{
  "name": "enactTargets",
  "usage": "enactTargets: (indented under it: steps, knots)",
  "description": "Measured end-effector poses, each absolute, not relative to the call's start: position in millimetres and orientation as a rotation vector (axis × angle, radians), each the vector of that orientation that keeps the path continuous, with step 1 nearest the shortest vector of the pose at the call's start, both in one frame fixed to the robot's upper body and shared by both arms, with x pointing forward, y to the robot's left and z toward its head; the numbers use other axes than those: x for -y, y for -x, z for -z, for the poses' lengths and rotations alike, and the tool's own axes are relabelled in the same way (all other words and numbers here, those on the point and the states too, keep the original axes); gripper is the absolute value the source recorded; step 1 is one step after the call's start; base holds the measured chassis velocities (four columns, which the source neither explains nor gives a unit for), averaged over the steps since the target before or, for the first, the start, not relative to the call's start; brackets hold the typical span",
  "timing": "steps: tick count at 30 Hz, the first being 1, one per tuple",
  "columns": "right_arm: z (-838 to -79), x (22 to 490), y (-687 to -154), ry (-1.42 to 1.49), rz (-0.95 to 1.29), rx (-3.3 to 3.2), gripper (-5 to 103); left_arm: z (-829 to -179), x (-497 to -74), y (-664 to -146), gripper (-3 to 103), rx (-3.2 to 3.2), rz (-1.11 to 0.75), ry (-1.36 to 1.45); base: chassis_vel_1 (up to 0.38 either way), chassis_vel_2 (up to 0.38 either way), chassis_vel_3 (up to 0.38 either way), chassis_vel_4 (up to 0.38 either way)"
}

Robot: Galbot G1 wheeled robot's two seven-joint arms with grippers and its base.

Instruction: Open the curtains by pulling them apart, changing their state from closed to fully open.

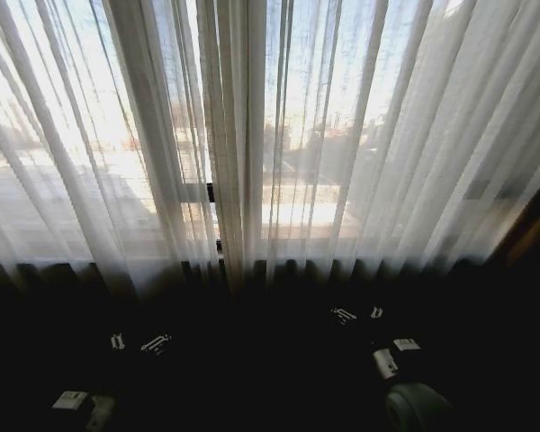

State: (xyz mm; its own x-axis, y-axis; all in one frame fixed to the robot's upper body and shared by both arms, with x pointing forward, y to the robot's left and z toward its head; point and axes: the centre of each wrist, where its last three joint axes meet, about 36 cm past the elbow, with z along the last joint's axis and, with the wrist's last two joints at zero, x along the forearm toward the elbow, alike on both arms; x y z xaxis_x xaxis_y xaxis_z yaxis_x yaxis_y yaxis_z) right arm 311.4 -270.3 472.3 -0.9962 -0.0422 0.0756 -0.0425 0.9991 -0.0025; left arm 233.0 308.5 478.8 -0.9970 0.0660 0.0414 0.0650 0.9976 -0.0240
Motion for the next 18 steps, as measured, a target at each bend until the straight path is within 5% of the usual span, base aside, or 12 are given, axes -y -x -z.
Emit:
enactTargets:
  steps: [18]
  knots:
    - [-464.5,272.0,-311.2,-0.119,-0.029,3.063,100,-478.0,-307.2,-232.6,100,3.094,-0.029,0.107,-0.001,0.001,0.001,-0.003]
